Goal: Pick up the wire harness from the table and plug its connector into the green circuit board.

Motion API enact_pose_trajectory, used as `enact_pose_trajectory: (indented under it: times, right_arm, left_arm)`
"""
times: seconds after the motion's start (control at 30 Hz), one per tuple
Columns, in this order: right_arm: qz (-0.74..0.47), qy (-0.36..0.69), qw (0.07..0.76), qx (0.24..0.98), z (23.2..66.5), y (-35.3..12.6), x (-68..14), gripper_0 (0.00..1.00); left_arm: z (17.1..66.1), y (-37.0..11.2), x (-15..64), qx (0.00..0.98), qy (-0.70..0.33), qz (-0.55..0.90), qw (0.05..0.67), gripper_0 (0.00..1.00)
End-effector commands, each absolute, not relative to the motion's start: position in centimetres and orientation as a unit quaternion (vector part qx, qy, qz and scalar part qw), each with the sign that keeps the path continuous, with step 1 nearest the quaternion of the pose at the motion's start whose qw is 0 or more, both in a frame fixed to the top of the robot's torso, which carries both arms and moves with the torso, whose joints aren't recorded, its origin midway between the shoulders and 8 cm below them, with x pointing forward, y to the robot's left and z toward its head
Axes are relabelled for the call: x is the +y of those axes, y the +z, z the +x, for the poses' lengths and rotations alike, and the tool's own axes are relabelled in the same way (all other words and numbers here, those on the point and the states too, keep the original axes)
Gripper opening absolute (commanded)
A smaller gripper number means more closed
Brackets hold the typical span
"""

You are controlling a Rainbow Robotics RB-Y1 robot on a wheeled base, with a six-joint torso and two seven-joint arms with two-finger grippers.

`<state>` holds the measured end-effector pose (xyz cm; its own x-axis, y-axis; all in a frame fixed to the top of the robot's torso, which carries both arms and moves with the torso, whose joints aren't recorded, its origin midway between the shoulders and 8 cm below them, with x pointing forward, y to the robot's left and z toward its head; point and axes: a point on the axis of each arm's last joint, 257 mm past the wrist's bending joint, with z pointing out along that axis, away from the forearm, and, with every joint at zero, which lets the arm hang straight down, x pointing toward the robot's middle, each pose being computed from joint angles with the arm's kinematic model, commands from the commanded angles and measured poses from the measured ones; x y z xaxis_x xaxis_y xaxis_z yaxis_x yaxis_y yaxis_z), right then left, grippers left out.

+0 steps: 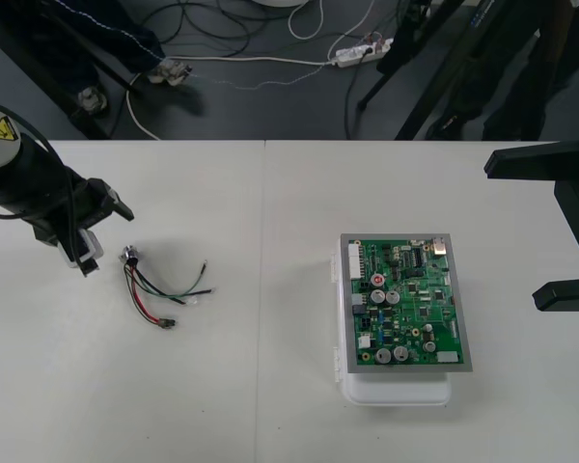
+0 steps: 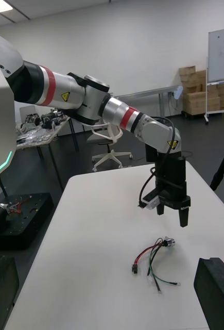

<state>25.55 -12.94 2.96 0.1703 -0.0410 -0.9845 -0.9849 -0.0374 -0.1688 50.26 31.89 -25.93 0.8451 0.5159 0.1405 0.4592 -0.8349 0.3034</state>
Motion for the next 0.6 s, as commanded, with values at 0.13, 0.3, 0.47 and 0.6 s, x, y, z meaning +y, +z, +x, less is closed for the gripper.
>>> enact_pose_trajectory:
  times: [0.13, 0.3, 0.47, 0.6]
  right_arm:
    - [-0.547, 0.464, 0.524, 0.460, 25.8, 4.0, -12.7, 1.00]
    - [-0.548, 0.453, 0.529, 0.463, 26.1, 4.0, -12.9, 1.00]
    - [-0.547, 0.452, 0.532, 0.463, 26.3, 4.1, -13.0, 1.00]
    - [-0.545, 0.452, 0.532, 0.465, 26.5, 4.0, -13.1, 1.00]
  left_arm:
    - [53.1, -27.0, 30.1, 0.265, 0.147, 0.937, 0.175, 0.99]
    - [53.3, -28.2, 30.1, 0.270, 0.147, 0.935, 0.179, 0.99]
    - [53.6, -29.1, 30.2, 0.274, 0.146, 0.934, 0.178, 0.99]
    - [53.6, -29.8, 30.4, 0.285, 0.142, 0.931, 0.178, 0.96]
